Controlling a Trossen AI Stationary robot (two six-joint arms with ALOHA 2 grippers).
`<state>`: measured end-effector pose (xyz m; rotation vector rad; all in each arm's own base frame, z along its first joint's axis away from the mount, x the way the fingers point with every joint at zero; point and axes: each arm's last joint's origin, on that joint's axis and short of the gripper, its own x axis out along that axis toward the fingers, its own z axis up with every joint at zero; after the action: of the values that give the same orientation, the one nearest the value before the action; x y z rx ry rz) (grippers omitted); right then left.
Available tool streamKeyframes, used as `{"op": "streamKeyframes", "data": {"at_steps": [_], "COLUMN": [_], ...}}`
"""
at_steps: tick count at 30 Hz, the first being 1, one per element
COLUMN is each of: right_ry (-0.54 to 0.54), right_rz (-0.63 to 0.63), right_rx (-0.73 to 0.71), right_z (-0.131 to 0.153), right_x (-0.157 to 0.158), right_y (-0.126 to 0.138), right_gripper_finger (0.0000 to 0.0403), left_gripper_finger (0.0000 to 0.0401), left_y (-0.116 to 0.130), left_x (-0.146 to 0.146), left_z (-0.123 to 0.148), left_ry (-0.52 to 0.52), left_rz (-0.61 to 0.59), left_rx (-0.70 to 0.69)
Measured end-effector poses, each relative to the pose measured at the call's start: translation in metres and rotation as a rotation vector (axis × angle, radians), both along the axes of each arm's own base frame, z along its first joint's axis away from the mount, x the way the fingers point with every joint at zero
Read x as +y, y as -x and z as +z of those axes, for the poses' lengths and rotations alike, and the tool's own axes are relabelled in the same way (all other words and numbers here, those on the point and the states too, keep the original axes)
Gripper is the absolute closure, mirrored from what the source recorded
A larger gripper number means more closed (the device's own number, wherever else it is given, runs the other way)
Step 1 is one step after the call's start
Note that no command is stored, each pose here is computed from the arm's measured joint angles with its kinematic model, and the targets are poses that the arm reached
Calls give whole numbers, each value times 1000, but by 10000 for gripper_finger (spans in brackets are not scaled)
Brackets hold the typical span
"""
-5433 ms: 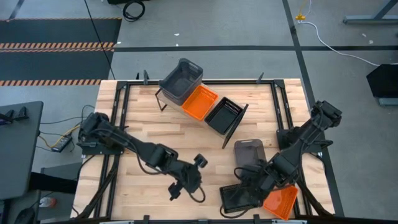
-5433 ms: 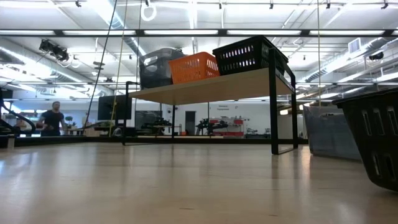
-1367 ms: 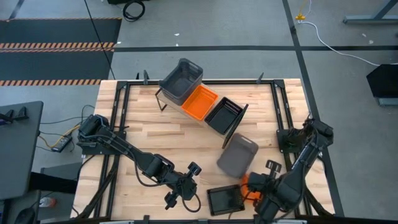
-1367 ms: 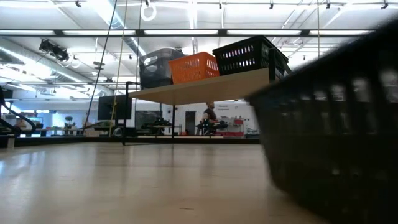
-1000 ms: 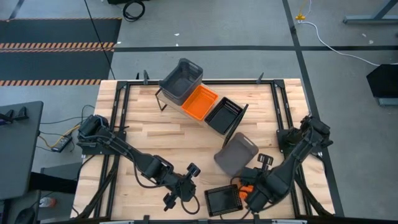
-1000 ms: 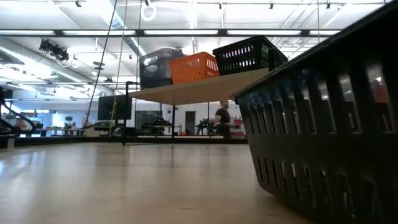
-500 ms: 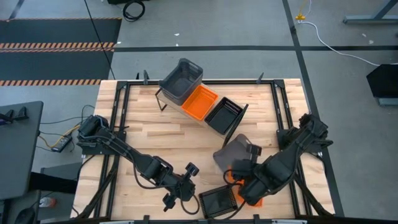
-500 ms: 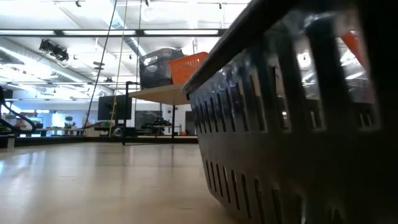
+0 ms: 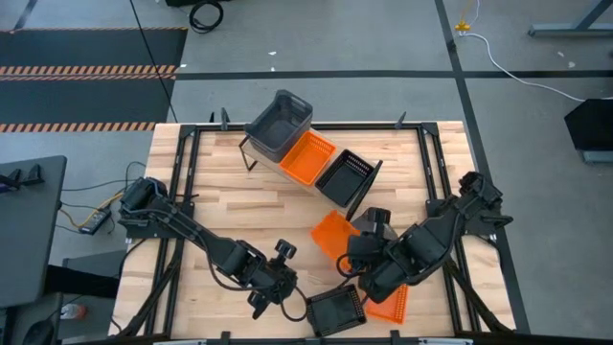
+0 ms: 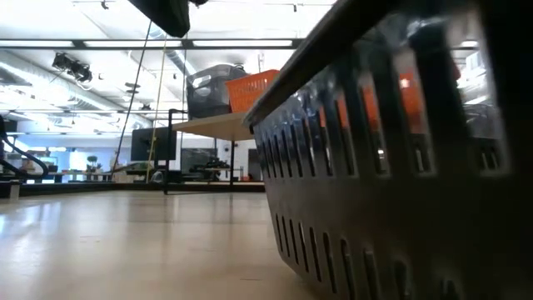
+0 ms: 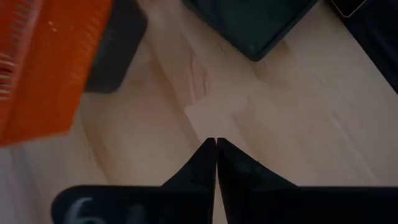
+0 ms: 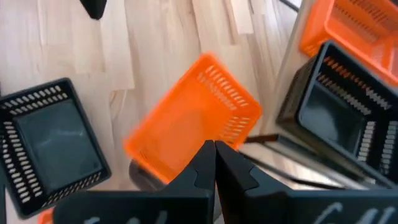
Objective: Stack baskets on shelf by color
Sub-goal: Stack the top orange basket on top of the other orange basket on the shelf
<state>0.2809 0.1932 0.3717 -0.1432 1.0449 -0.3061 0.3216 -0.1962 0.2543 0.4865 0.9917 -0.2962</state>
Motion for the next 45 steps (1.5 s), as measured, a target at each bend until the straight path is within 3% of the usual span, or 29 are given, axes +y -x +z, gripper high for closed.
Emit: {"op": "streamKeyframes", "data": {"at_steps": [11,17,25,30,33,37,45], "right_ry": [-120,-115,-98,-165,-203,-214,-138], "right_rz": [171,121,-61,-291,-333,-367,-457], "right_rx": [43,97,214,197,201,200,320], "right_z": [1,-9,-32,-48,-54,-64,-105], "right_x": [4,2,-10,-19,-24,-28,-48], "right_y": [-11,-8,-5,-11,-15,-20,-18], "right_gripper_finger": [387,364,255,168,138,127,148], "left_gripper_finger": [378,384,381,385,382,379,383], "left_y": [14,23,29,30,31,31,30], "left_x": [-15,-28,-40,-44,-45,-45,-45], "left_z": [-2,-2,0,1,1,1,-1], "left_ry": [52,95,118,137,141,129,116], "left_rz": [78,107,120,139,148,156,143], "left_rx": [41,41,-7,-24,-27,-39,-36]}}
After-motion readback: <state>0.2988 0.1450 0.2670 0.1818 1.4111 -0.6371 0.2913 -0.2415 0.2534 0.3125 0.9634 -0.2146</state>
